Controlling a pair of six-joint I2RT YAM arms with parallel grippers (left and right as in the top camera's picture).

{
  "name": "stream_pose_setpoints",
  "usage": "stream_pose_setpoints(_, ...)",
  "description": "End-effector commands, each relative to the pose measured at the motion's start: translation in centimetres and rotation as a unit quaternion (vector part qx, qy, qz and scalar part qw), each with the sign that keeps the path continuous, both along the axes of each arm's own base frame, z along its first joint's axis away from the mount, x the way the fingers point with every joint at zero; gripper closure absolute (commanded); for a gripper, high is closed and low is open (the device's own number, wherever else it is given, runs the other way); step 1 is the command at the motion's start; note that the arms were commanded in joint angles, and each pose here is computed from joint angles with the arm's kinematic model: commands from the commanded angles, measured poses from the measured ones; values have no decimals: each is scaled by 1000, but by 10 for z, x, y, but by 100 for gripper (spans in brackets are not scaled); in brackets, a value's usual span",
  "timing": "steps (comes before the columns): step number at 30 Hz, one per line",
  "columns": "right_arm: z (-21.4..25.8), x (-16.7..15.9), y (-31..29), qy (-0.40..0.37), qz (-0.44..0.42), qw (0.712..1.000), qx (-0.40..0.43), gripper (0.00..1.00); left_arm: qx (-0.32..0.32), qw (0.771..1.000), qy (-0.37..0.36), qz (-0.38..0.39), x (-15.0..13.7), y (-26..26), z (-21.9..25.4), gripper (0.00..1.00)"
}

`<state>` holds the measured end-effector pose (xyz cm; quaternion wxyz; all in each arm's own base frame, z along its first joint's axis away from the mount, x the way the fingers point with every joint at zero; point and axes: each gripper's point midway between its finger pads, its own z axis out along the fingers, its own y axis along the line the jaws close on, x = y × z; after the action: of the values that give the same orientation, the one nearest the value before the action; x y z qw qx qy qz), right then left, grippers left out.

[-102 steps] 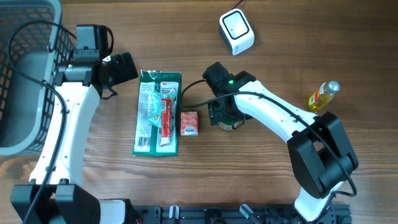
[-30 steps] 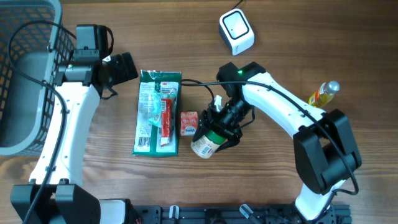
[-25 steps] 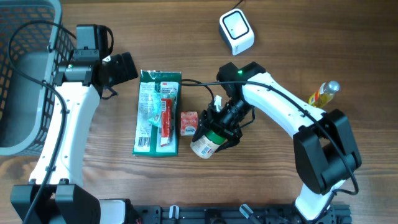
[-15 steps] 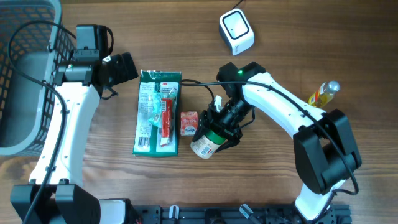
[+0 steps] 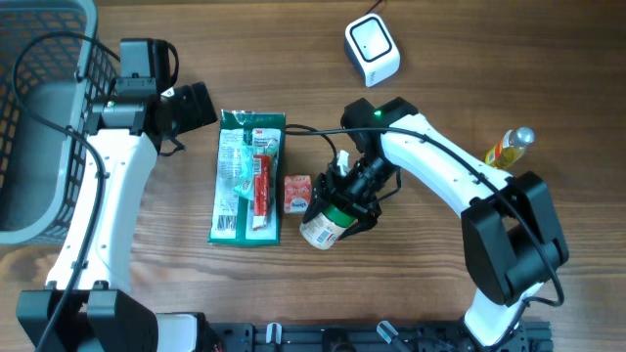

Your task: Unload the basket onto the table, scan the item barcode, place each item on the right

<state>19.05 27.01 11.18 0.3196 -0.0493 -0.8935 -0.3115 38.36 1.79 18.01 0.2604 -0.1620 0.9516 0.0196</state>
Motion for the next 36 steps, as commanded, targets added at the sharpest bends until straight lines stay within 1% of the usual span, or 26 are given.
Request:
stream_pose_setpoints(1,19,2,7,-4,-8,1000,28,70,0,1000,-3,8,2,3,1,0)
stream_pose_setpoints(6,20,0,6,4,-10,1000,27,70,0,1000,-3,8,2,3,1,0)
stream_pose_setpoints(10,23,-3,7,14,-12,999,30,73,0,1000,-3,8,1,3,1,0)
stream_pose_setpoints(26,22,-2,6,10,-11,1000,27,73,0,1000,-3,8,1,3,1,0)
stream_pose_setpoints(31,9,4,-1,-14,-9,1000,-12,72,0,1000,-3,8,1,3,1,0)
stream_pose_setpoints(36,0,9,-6,-38,-1,999,-32,73,0,1000,-3,8,1,3,1,0)
